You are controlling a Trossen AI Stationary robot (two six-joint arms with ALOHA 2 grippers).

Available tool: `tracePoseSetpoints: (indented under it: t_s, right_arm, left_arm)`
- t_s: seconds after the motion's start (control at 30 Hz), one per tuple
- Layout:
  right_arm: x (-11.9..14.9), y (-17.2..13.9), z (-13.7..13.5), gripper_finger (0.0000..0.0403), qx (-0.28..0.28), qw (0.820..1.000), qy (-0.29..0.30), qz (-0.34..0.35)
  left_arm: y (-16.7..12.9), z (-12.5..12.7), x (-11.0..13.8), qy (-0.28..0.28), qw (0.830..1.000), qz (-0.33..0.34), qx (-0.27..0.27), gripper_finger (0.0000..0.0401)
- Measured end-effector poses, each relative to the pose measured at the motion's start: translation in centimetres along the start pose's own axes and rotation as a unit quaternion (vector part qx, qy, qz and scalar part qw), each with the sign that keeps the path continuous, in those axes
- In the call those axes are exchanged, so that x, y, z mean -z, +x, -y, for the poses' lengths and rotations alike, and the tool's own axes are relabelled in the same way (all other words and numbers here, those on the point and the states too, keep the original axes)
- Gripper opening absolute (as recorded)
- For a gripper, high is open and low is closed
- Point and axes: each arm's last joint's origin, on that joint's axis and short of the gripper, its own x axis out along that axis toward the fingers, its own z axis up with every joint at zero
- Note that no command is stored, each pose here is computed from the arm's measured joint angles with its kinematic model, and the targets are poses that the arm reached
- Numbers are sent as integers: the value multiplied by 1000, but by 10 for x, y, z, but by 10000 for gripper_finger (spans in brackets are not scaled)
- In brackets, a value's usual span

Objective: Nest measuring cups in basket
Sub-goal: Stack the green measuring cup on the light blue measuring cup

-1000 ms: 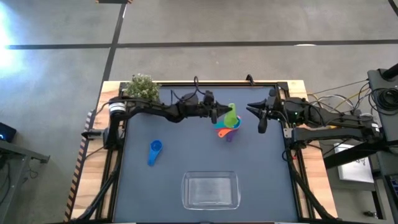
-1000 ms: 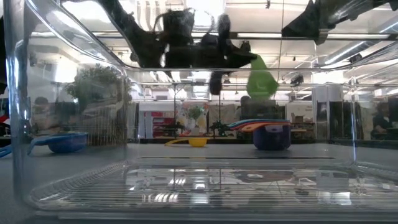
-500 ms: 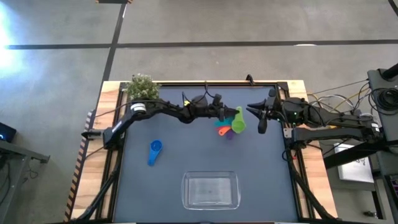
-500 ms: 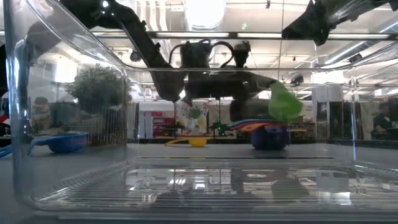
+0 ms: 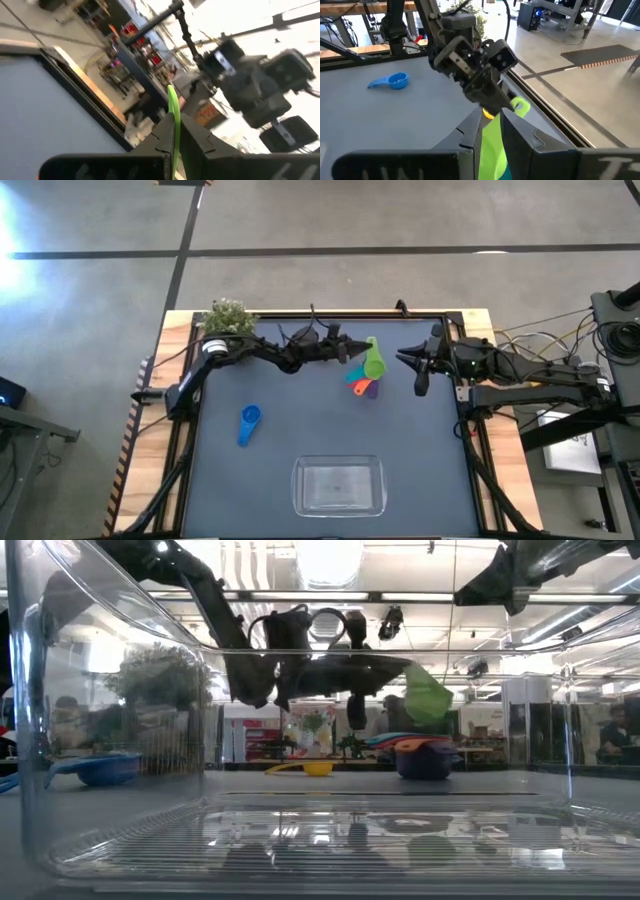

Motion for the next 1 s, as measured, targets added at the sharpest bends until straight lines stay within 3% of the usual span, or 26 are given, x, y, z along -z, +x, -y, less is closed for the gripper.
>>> tracePoseSetpoints:
  t_s: [0.17, 0.47, 1.0]
  right_arm:
    - [3, 1, 0, 59, 2, 1000, -2, -4]
    - [5, 2, 0, 59, 2, 1000, -3, -8]
    - [5, 2, 0, 64, 2, 1000, 1, -8]
  left_arm:
    - [-3, -11, -1, -1, 999, -7, -44, 0]
    - [-4, -15, 2, 20, 997, -24, -64, 14]
    - [-11, -26, -13, 31, 997, -73, -25, 195]
